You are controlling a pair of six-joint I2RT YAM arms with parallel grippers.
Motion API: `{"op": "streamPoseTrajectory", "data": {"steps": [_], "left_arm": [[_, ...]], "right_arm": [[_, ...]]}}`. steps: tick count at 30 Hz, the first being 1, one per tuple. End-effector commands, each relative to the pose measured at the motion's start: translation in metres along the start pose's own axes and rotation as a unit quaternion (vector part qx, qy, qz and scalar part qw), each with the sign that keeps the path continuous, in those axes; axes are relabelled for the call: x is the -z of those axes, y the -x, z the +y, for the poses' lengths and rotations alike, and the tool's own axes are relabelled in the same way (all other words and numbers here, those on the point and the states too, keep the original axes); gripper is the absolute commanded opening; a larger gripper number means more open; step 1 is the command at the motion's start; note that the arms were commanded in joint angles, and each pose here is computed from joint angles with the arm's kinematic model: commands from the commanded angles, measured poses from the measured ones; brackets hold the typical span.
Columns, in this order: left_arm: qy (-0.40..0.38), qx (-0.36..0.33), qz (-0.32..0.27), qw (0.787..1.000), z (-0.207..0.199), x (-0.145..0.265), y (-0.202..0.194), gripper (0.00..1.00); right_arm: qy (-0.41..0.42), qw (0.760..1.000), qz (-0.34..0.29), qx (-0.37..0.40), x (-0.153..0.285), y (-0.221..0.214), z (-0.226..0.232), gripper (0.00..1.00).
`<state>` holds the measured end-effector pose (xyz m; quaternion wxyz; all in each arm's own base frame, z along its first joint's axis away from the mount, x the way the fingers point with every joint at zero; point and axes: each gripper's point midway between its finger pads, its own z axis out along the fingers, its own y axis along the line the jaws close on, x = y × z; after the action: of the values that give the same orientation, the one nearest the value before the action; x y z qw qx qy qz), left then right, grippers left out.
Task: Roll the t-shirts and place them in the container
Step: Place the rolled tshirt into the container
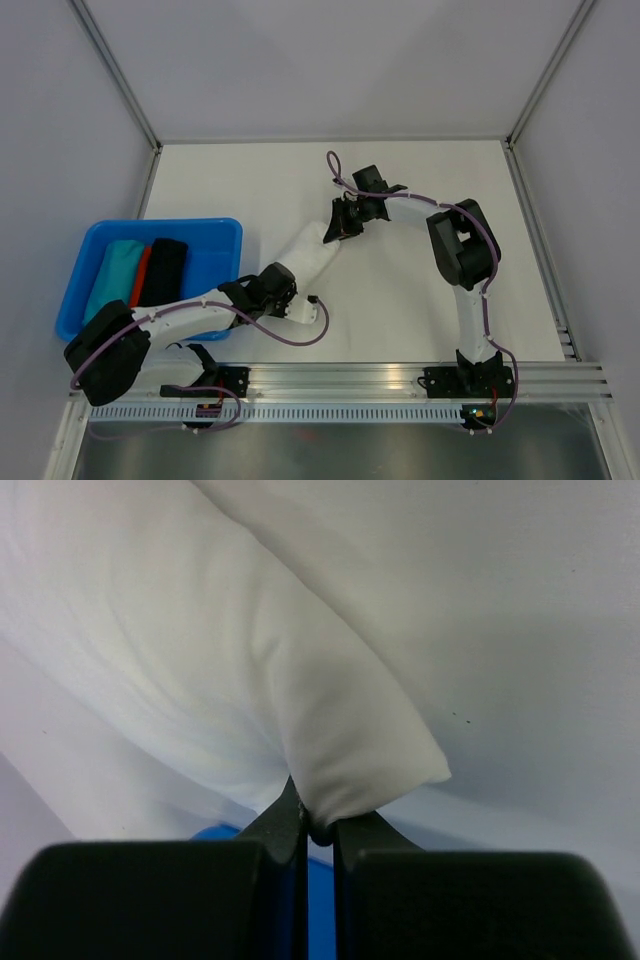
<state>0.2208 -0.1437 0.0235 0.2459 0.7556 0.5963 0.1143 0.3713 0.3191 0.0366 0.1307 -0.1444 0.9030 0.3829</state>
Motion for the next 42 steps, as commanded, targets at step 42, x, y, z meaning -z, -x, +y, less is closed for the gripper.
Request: {"op": "streamPoseTrajectory", "data": {"steps": [42], "left_arm": [[0.259, 0.117, 0.097, 0.954, 0.048, 0.209, -0.095, 0.02]], "right_arm": [[0.224, 0.949, -0.164, 0.148, -0.019, 0.112, 0.300, 0.00]]}}
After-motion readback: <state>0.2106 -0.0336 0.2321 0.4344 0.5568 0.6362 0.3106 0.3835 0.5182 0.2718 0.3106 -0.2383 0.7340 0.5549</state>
